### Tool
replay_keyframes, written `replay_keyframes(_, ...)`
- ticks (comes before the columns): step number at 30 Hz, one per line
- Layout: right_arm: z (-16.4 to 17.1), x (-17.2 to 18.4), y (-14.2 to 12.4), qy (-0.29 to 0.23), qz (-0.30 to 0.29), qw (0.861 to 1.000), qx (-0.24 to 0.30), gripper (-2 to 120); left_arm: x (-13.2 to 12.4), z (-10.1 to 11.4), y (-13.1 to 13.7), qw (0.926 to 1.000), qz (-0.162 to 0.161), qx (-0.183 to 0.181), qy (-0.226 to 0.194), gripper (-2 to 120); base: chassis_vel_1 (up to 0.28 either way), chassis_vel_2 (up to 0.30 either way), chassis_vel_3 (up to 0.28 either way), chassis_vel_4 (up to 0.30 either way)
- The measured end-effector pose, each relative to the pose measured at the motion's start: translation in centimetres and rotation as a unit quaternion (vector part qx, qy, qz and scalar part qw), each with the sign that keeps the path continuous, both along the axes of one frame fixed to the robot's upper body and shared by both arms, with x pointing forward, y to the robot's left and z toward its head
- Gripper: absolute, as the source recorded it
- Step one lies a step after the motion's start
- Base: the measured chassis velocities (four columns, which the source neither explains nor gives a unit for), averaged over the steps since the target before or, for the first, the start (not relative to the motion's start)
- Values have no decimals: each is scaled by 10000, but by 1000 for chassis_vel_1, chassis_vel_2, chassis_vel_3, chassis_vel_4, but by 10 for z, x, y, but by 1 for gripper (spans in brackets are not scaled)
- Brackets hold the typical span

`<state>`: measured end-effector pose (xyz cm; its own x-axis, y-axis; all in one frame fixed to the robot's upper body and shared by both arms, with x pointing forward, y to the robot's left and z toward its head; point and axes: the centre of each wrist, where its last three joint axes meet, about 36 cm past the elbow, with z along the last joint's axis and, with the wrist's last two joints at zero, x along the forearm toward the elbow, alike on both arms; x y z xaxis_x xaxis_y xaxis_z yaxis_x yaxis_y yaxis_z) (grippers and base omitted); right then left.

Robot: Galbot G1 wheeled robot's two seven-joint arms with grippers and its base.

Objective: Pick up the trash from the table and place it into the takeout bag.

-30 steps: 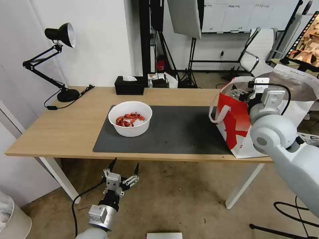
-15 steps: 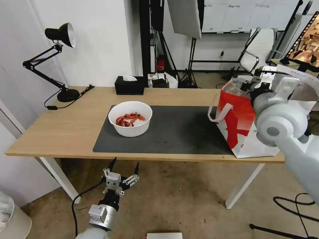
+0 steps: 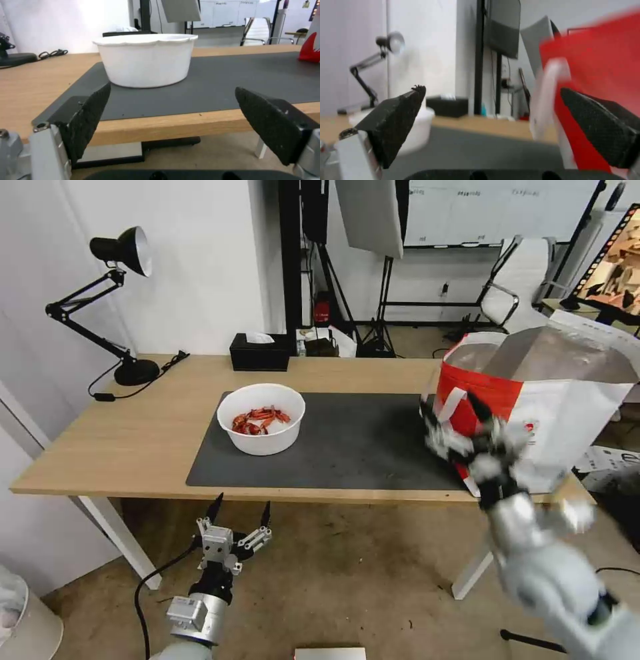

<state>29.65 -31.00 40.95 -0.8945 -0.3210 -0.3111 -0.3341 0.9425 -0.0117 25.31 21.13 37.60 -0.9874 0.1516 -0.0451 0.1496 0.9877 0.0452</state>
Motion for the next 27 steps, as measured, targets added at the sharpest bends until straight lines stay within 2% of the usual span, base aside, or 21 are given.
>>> replay_keyframes(3, -30, -24, -5, 367, -181, 9991, -81, 100, 1, -2, -1, 10000, 85, 36, 5, 100, 0, 0, 0, 0)
replay_keyframes(10, -63, -43, 7, 923, -313, 9952, -16, 100, -1, -4, -2, 9998, 159, 88, 61, 100, 0, 0, 0, 0)
replay_keyframes(19, -59, -45, 27, 1437, -495, 9884, 14, 100, -4, -2, -1, 9998, 132, 95, 69, 100, 0, 0, 0, 0)
replay_keyframes(27, -57, -44, 29, 1483, -509, 9876, 19, 100, -7, -3, -1, 9999, 53, 99, 120, 100, 0, 0, 0, 0)
